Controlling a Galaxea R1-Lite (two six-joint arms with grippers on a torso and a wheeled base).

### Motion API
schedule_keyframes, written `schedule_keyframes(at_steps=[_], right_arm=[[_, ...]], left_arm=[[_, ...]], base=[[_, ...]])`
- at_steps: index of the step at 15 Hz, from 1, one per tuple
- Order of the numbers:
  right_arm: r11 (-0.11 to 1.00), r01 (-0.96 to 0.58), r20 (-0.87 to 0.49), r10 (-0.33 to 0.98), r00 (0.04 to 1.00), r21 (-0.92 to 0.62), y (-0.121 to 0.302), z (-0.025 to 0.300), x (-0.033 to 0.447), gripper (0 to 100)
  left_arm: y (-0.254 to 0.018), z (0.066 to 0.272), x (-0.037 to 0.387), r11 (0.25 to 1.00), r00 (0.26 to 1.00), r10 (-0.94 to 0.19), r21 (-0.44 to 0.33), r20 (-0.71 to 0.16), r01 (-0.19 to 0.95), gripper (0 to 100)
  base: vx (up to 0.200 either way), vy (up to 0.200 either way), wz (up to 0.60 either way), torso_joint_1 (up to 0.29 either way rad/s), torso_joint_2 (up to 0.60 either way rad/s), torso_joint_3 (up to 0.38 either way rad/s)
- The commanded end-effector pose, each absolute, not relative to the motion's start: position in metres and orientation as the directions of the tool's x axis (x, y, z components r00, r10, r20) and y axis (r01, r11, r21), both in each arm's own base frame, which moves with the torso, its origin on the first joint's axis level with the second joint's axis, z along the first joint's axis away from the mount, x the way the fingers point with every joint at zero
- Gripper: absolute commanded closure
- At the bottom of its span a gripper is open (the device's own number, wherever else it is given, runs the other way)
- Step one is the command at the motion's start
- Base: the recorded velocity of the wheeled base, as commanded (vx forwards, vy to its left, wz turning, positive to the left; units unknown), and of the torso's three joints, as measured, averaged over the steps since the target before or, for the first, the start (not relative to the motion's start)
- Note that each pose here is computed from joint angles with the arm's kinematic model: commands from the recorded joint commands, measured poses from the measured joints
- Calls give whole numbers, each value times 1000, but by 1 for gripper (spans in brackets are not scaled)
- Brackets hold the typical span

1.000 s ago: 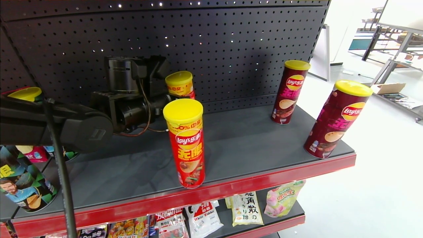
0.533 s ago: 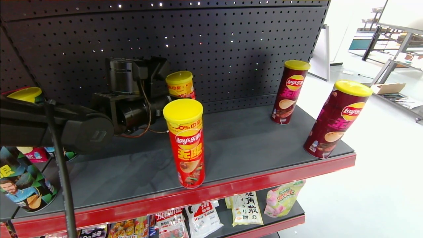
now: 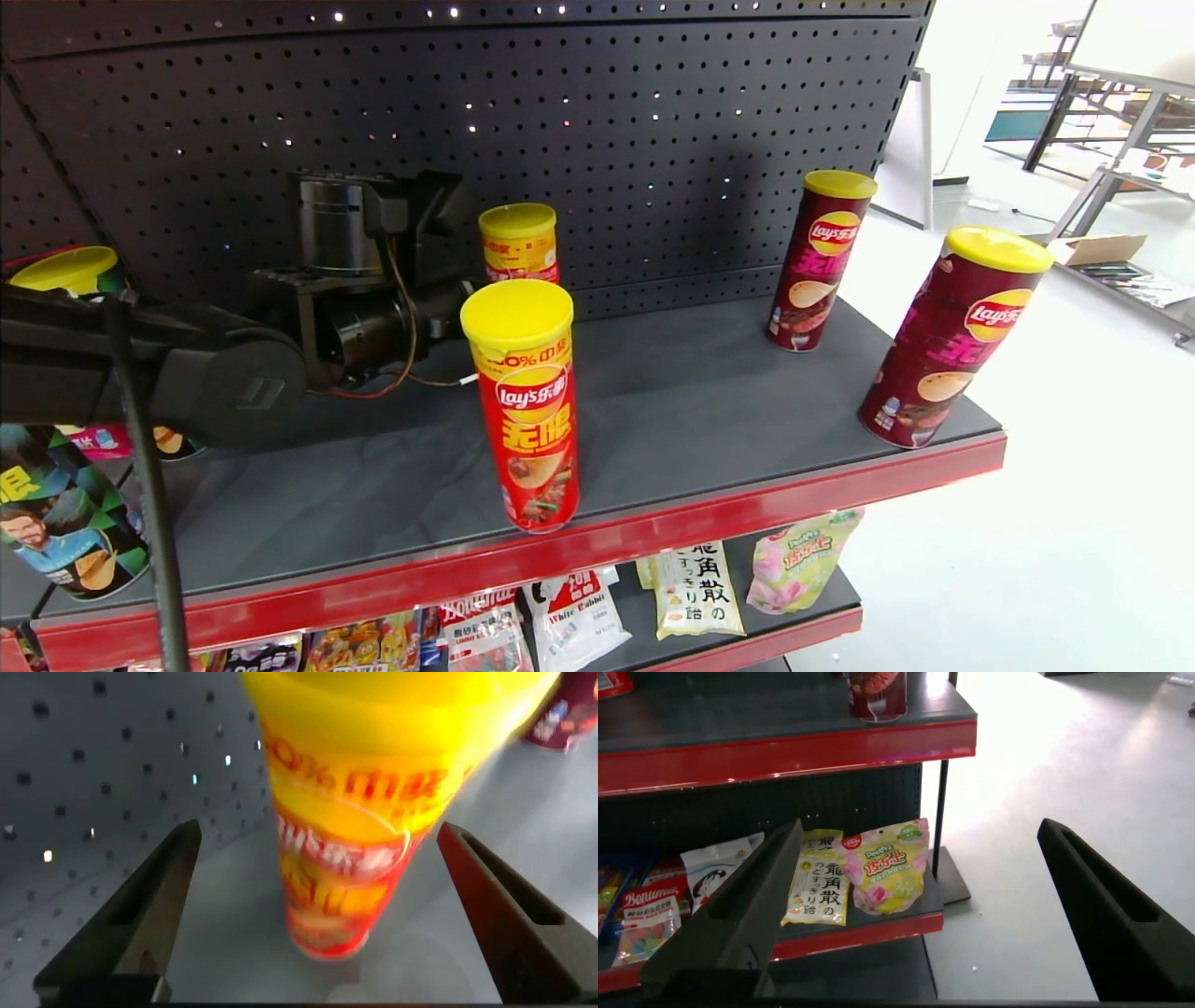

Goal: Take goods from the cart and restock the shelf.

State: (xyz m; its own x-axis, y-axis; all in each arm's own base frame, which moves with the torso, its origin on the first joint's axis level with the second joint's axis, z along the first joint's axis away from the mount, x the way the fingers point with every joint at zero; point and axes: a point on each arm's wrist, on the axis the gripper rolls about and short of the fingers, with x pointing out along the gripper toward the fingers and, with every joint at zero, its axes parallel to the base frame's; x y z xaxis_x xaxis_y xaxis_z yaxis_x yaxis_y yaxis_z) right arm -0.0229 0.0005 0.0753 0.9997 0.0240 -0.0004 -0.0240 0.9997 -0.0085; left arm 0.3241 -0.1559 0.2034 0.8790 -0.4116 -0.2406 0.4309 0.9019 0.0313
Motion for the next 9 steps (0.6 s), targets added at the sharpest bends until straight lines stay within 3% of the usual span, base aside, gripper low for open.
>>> schedule_keyframes(at_steps=[1,6,9], right_arm=[[1000,-25,-2,25,1000,-9,0,75,-23,0],[1000,-25,-2,25,1000,-9,0,75,-23,0],[1000,-25,-2,25,1000,-9,0,75,-23,0]], left_arm=[[-147,207,312,905,881,-405,29,-243,424,0],[-126,208,286,916,887,-380,26,-261,400,0],[-101,208,246,923,879,-359,22,-314,385,0]], base=[[0,0,0,0,0,0],[0,0,0,0,0,0],[0,0,0,0,0,0]])
